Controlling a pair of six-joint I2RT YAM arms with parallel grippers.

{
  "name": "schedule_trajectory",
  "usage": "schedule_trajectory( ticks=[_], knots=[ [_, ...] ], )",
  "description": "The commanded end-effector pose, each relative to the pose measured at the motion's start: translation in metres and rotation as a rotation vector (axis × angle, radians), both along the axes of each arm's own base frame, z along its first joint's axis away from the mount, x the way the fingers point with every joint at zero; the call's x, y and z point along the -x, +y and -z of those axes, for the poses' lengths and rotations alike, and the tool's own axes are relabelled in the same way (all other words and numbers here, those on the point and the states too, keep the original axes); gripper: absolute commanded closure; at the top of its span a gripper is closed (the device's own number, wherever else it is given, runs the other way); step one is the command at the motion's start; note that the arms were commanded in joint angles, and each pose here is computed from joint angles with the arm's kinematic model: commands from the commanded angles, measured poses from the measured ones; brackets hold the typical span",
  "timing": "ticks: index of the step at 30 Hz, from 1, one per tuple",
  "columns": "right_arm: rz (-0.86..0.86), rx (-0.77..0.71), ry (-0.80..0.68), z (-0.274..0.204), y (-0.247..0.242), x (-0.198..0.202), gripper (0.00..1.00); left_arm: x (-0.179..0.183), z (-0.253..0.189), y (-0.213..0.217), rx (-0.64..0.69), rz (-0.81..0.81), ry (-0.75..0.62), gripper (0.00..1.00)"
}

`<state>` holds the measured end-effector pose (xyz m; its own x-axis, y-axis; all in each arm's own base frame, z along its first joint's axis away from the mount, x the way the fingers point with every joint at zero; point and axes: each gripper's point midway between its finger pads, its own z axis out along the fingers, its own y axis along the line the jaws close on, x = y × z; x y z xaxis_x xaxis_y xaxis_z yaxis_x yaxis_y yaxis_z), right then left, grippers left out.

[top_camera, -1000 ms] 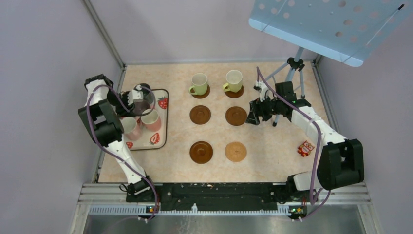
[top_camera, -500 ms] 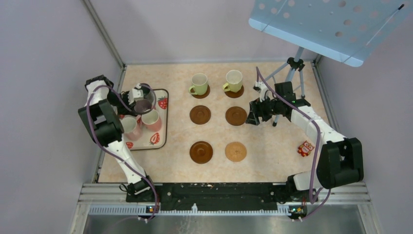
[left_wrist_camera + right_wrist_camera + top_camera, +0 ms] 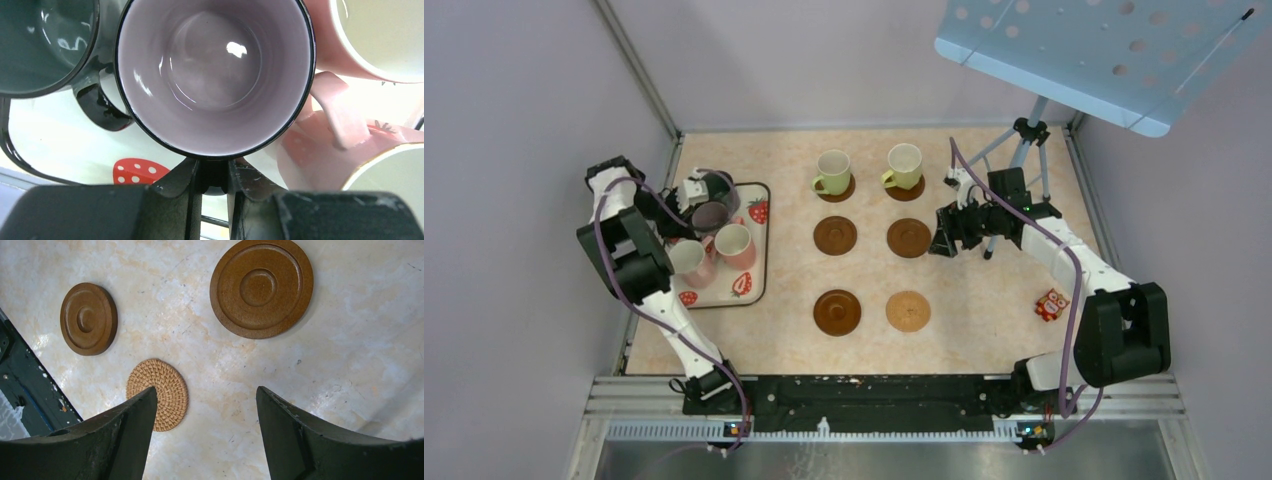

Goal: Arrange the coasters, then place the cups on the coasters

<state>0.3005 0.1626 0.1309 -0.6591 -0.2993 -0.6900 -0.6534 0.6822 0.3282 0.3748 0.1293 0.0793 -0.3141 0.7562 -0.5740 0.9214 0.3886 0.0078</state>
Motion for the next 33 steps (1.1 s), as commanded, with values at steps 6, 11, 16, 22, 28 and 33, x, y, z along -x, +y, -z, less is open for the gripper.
schedule_trajectory(
  ticks=[6, 11, 16, 22, 28, 33],
  knots=[
    [-0.019, -0.025, -0.057, -0.015, 0.002, -0.008, 0.28, -0.013, -0.082, -0.016, 0.117, -0.081, -0.156, 1.00],
    [-0.020, -0.028, -0.060, -0.017, 0.003, -0.008, 0.28, -0.024, -0.114, -0.020, 0.158, -0.132, -0.204, 1.00],
    [-0.012, -0.030, -0.065, -0.020, 0.003, -0.009, 0.28, -0.032, -0.149, -0.032, 0.231, -0.195, -0.239, 1.00],
    [-0.009, -0.033, -0.087, -0.027, 0.002, -0.009, 0.27, -0.039, -0.182, -0.056, 0.241, -0.263, -0.254, 1.00],
    [-0.003, -0.027, -0.102, -0.035, 0.000, -0.005, 0.27, -0.038, -0.210, -0.122, 0.214, -0.271, -0.234, 1.00],
    [0.049, 0.001, -0.124, -0.037, -0.009, -0.002, 0.26, -0.030, -0.235, -0.191, 0.286, -0.280, -0.231, 1.00]
  ],
)
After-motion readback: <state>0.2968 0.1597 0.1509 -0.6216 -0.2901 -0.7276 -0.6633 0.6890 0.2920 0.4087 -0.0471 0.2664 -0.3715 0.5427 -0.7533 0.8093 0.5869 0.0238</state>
